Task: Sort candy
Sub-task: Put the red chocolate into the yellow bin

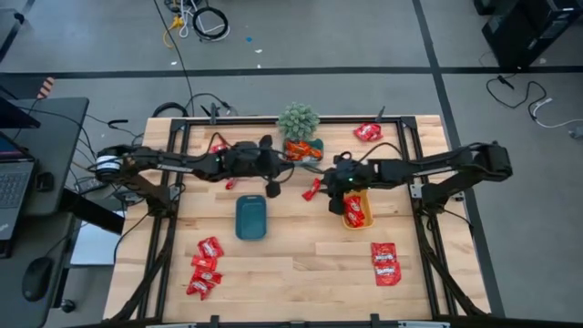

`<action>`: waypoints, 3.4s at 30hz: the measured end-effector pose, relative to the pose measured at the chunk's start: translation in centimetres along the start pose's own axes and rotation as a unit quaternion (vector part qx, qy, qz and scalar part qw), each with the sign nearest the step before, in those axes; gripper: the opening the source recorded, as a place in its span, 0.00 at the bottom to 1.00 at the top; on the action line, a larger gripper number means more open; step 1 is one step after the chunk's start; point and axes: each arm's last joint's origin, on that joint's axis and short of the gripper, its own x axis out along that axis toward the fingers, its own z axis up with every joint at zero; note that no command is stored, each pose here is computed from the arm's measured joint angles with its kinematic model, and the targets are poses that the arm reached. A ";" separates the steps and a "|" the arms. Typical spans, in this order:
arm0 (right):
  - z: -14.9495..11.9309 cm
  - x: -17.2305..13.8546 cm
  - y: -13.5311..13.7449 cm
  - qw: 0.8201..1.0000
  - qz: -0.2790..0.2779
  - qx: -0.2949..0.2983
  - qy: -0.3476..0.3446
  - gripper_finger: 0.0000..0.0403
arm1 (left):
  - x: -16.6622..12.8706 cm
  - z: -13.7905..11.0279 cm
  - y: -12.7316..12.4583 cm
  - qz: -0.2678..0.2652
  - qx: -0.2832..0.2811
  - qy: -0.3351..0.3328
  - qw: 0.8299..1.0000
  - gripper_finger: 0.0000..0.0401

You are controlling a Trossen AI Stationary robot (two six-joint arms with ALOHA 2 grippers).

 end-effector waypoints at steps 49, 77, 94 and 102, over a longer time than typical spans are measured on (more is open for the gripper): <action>1.6 -5.2 0.2 0.927 -0.117 0.293 0.201 0.05 | -4.6 -3.4 0.1 0.055 -0.034 -0.024 0.998 0.00; -5.3 -4.0 4.4 0.879 -0.187 0.366 0.242 0.44 | -4.7 -4.5 -0.1 0.047 -0.058 0.077 0.994 0.09; -1.6 -5.0 4.9 0.943 -0.131 0.240 0.189 0.75 | -7.9 -2.8 1.5 0.139 -0.123 0.358 0.915 0.46; -1.4 -4.9 4.9 0.951 -0.126 0.216 0.180 0.74 | -8.7 -7.2 3.3 0.193 -0.183 0.410 0.873 0.59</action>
